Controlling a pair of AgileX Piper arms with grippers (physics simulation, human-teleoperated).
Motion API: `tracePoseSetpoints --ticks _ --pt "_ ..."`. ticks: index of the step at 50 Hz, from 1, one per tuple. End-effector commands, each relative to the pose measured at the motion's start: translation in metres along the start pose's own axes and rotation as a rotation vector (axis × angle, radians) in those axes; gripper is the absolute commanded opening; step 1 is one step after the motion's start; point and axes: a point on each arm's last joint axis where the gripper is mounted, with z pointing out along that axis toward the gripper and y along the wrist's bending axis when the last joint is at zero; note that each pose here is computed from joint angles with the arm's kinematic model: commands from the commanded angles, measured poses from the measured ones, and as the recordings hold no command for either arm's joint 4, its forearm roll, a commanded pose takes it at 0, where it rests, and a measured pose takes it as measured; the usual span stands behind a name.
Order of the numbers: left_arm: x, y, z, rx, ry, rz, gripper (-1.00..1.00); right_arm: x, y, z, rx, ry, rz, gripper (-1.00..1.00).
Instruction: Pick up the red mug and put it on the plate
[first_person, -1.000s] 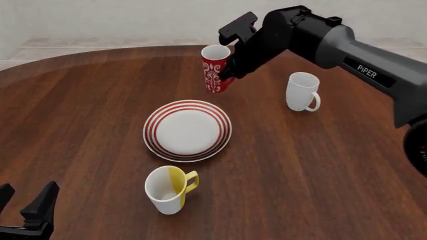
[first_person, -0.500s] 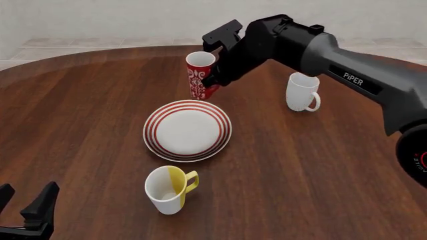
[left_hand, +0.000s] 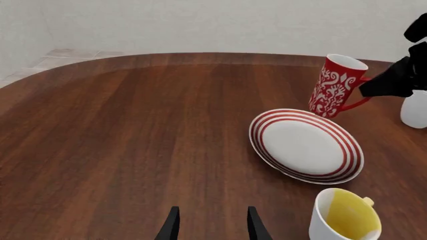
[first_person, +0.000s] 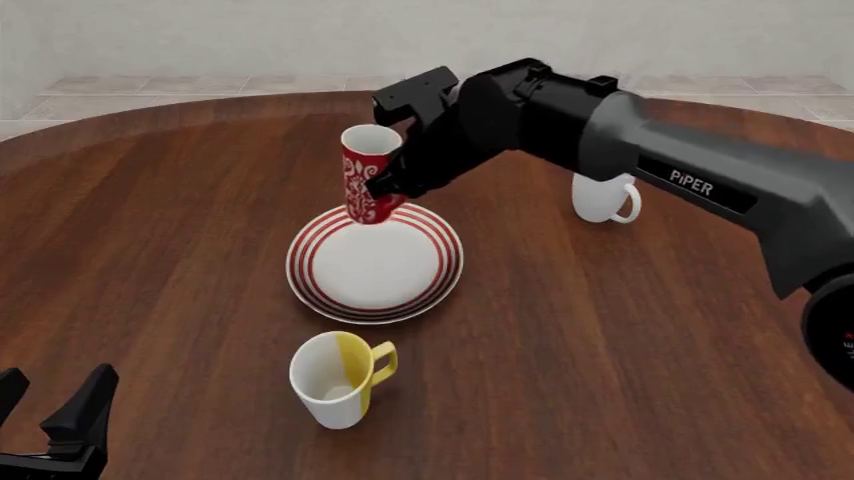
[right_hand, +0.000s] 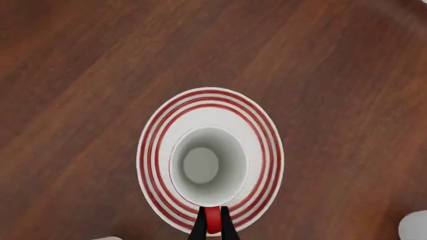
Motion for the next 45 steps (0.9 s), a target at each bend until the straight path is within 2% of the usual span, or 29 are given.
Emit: tracePoseSetpoints --ticks 1,18,28,32,45 --pt "0.000 0.000 0.000 -0.005 -0.003 0.000 1.00 0.008 0.006 0.006 -0.008 -0.002 0.039 -1.00" --pt "-0.001 0.001 0.000 -0.013 -0.001 0.002 1.00 0.021 0.005 0.019 -0.006 0.008 0.054 -1.00" --pt "-0.001 0.001 0.000 -0.012 0.006 0.002 1.00 0.022 -0.015 0.022 0.024 0.010 0.057 -1.00" --pt "-0.001 0.001 0.000 -0.011 0.008 0.000 1.00 0.022 -0.031 0.027 0.049 0.011 0.042 -1.00" --pt "0.000 0.001 0.000 -0.011 0.011 -0.002 1.00 0.027 -0.024 0.035 0.038 0.021 0.054 -1.00"
